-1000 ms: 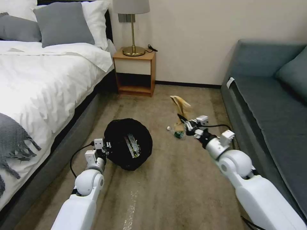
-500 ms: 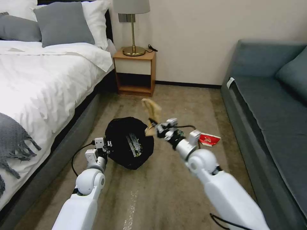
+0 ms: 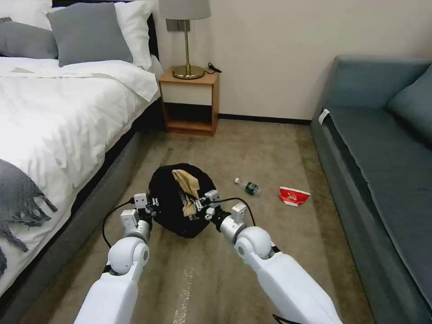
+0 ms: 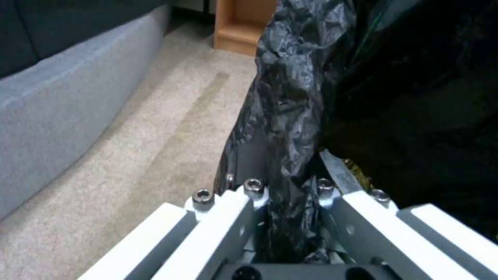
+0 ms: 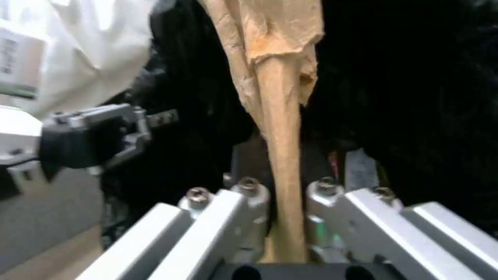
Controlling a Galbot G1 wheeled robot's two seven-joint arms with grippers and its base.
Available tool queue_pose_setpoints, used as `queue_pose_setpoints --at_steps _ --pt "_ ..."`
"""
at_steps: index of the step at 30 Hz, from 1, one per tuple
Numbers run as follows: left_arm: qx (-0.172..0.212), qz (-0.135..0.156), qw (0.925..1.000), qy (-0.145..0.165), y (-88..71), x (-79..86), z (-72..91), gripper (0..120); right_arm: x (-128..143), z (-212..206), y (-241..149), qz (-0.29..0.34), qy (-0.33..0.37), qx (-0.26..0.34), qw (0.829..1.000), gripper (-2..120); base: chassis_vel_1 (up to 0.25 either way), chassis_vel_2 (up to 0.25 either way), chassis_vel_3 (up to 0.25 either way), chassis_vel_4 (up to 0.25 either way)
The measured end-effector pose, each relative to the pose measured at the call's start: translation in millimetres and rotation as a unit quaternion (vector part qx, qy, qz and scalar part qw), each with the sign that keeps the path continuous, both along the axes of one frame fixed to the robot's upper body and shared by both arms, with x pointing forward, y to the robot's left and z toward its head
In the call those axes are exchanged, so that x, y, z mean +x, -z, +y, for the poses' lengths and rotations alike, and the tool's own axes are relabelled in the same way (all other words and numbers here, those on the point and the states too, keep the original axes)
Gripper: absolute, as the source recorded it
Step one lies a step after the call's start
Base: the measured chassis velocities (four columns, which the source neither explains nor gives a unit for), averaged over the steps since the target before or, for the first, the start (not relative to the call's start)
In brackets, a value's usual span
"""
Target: Pick up the trash bin, then pick up the garbage on the floor and place it into the trash bin.
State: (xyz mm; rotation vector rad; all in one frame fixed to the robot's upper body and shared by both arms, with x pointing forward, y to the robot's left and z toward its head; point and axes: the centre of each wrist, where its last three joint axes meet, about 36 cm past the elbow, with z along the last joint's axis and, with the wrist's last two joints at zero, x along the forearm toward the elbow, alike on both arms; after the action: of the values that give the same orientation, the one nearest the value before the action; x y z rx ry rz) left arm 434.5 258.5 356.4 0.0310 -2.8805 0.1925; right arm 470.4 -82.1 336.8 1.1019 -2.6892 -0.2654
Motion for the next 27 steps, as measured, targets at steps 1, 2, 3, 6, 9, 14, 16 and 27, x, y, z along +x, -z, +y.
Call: queue_pose_setpoints --at_steps 1,2,3,6,9,14,16,27 --pt "0.000 0.000 1.0000 0.000 0.0 0.0 0.0 1 0 0 0 0.000 0.000 0.000 1.000 9 0.000 0.000 0.000 0.000" --pt "0.000 0.001 1.0000 0.000 0.8 0.0 0.9 1 2 1 2 0.001 0.002 -0.003 1.000 13 0.000 0.000 0.000 0.000" --pt "-0.001 0.002 1.0000 0.000 1.7 0.2 2.0 1 4 2 3 0.000 0.004 -0.004 1.000 19 0.000 0.000 0.000 0.000" --pt "-0.002 0.003 1.0000 -0.001 2.2 0.9 3.7 1 8 4 3 -0.001 0.006 -0.006 1.000 28 0.000 0.000 0.000 0.000" --pt "-0.003 0.003 1.0000 -0.001 1.9 1.8 4.8 1 11 5 3 -0.003 0.007 -0.007 1.000 38 0.000 0.000 0.000 0.000" --pt "-0.003 0.003 1.0000 -0.002 2.6 3.7 7.9 1 10 3 9 -0.004 0.014 -0.012 1.000 60 0.000 0.000 0.000 0.000" --pt "-0.003 0.004 1.0000 -0.002 3.4 3.9 8.7 1 8 2 11 -0.003 0.016 -0.012 1.000 63 0.000 0.000 0.000 0.000" --pt "-0.001 0.008 1.0000 -0.004 8.4 3.6 14.0 1 -13 -28 12 0.002 0.056 0.015 0.998 100 0.000 0.000 0.000 0.000"
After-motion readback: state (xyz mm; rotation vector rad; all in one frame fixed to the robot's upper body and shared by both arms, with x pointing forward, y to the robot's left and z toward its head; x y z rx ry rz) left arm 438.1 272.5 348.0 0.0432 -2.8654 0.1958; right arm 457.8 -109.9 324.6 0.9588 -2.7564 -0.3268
